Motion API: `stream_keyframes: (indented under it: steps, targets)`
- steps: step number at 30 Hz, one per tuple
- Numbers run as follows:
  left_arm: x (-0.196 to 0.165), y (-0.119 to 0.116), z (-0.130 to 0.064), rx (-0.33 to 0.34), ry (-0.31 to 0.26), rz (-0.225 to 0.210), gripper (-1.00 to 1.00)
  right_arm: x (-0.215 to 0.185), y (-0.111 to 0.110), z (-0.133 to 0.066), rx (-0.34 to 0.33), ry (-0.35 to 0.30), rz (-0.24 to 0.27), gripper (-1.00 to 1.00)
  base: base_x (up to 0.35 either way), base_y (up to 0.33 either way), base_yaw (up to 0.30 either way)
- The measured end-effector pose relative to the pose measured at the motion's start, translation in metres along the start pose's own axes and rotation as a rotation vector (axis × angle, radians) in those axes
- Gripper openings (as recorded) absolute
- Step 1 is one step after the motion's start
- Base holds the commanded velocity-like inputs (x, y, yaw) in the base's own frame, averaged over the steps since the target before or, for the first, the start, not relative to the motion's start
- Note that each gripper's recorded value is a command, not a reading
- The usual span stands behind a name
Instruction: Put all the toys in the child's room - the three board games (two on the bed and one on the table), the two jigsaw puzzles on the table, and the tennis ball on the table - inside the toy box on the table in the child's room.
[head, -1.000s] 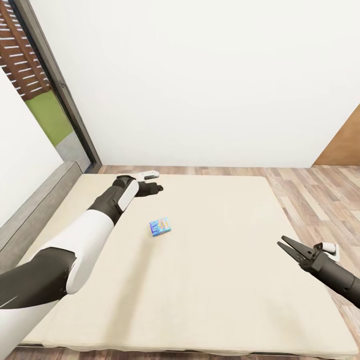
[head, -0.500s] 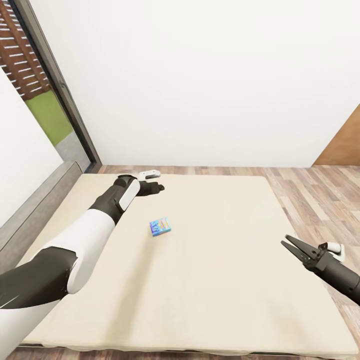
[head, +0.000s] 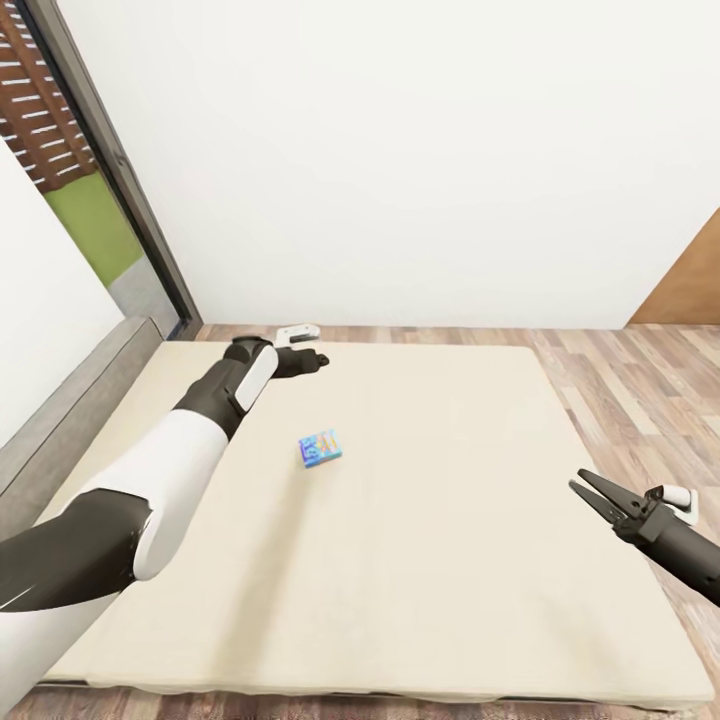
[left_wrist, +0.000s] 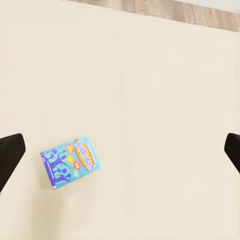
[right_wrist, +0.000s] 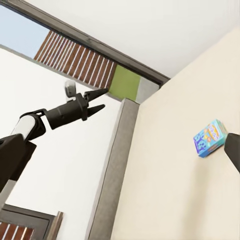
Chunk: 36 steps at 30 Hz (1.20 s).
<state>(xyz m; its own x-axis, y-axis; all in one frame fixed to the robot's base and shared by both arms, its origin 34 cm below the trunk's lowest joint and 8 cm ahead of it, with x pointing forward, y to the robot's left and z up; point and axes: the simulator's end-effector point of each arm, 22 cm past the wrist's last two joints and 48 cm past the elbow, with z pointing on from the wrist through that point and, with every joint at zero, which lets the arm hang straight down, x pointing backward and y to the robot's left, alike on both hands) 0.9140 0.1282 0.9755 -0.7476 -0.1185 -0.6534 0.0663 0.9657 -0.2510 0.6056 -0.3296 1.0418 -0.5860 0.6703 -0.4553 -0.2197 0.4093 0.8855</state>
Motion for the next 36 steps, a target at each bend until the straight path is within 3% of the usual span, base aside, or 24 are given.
stream_keyframes:
  steps: [11, 17, 33, 36]
  targets:
    - [-0.007, 0.003, 0.004, -0.003, -0.009, 0.004, 1.0, 0.004, -0.008, 0.001, 0.012, 0.008, 0.012, 1.0, 0.0, 0.0, 0.0]
    - [-0.025, 0.014, 0.002, -0.06, -0.03, 0.007, 1.0, 0.006, -0.012, 0.002, 0.018, 0.012, 0.017, 1.0, 0.0, 0.0, 0.0]
    - [-0.014, 0.021, 0.015, -0.092, 0.008, 0.005, 1.0, 0.013, -0.02, 0.006, 0.027, 0.034, 0.043, 1.0, 0.0, 0.0, 0.0]
    - [-0.01, 0.012, 0.018, -0.079, 0.015, 0.007, 1.0, -0.007, -0.01, 0.019, -0.001, 0.041, 0.024, 1.0, 0.0, 0.0, 0.0]
